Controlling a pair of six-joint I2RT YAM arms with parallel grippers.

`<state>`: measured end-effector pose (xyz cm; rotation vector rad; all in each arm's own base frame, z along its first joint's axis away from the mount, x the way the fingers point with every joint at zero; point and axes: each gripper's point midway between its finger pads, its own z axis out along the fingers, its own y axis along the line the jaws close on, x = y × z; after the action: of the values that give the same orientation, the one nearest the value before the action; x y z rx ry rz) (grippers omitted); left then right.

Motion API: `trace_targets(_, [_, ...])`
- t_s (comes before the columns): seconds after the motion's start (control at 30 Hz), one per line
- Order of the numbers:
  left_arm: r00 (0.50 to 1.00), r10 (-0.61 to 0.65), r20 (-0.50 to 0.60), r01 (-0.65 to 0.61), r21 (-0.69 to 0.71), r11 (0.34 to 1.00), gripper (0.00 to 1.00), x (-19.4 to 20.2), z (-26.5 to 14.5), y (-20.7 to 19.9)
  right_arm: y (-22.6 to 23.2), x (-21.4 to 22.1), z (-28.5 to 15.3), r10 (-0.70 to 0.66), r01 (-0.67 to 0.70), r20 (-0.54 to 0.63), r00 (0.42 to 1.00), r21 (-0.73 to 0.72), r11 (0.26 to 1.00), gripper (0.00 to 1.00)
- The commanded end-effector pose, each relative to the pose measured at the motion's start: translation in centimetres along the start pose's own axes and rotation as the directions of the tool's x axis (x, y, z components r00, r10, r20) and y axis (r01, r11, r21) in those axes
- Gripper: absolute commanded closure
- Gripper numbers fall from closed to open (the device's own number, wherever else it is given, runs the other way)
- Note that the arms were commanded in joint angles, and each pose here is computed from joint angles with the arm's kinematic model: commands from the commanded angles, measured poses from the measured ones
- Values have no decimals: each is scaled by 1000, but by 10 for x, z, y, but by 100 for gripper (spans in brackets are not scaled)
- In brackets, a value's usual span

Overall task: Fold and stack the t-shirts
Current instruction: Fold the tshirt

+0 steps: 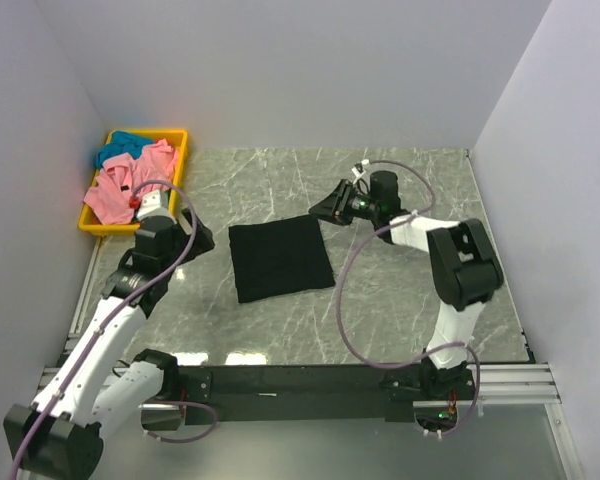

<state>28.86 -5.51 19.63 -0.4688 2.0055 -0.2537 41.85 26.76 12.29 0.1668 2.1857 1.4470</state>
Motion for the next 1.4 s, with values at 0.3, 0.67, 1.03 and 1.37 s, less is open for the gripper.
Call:
trace_targets(0.3, [972,-128,-195,173,236,956,32,16,74,-85,-14,61,-40,-59,62,-51,997,58,996,62])
trace_targets(0.67, [943,-136,-303,159,52,986,70,61,180,-67,-59,93,-31,35,-25,-105,994,98,995,63])
trace_targets(1.03, [945,-138,-296,117,-88,989,64,50,194,-35,-68,99,-39,18,2,-122,992,162,987,64])
trace_targets(1.37, [994,-43,-99,29,-138,990,34,-35,107,-23,-66,71,-91,-152,166,-69,986,489,856,57])
